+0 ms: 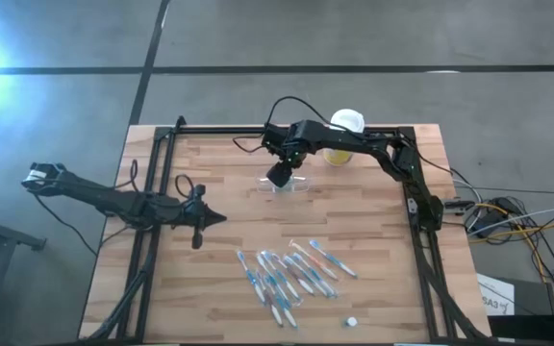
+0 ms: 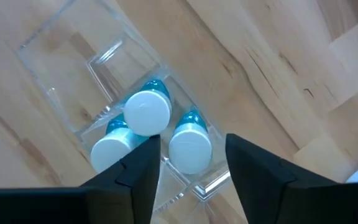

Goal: Pick & Place toothbrushing station
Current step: Put the blue mouthwash into the transparent organizer

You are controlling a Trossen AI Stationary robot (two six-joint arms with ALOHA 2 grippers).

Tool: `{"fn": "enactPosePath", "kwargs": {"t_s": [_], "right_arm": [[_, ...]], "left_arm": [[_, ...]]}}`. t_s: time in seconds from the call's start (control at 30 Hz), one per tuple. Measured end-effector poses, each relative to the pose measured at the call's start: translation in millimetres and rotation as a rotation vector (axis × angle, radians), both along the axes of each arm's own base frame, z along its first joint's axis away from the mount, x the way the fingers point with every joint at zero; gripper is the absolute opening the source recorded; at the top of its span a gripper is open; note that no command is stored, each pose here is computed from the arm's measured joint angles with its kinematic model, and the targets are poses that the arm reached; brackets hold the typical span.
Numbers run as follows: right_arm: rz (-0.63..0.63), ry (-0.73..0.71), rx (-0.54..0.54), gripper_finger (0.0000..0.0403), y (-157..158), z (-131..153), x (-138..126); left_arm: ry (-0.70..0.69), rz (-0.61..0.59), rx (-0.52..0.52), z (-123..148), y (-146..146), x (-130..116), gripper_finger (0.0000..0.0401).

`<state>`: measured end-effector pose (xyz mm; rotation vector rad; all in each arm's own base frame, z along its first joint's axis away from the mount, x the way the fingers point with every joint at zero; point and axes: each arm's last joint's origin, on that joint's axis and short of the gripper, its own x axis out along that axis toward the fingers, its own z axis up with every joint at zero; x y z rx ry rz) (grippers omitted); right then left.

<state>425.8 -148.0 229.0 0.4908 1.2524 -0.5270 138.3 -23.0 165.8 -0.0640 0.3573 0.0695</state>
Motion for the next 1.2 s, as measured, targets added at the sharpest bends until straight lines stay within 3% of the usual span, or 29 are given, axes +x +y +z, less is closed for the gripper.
{"fn": "enactPosePath", "kwargs": {"t_s": [0.3, 0.6, 0.7, 0.83, 1.0, 1.2], "right_arm": [[0.003, 0.046, 0.016, 0.0187, 3, 13, -5], [0.081, -0.013, -0.020, 0.0187, 16, 57, -4], [0.111, -0.058, -0.076, 0.0187, 24, 82, -7], [0.170, -0.140, -0.246, 0.0187, 45, 128, -19], [0.244, -0.321, -0.443, 0.0185, 92, 198, -59], [0.257, -0.558, -0.533, 0.0157, 149, 260, -144]], "left_arm": [[0.006, 0.008, -0.019, -10, 1, -3, 0.0010], [-0.013, 0.010, -0.032, -9, 0, -2, 0.0010], [-0.014, 0.011, -0.033, -8, 0, -2, 0.0010], [-0.015, 0.010, -0.032, -8, 0, -2, 0.0010], [-0.014, 0.010, -0.032, -8, 0, -2, 0.0010], [-0.014, 0.010, -0.033, -9, 0, -2, 0.0010]]}}
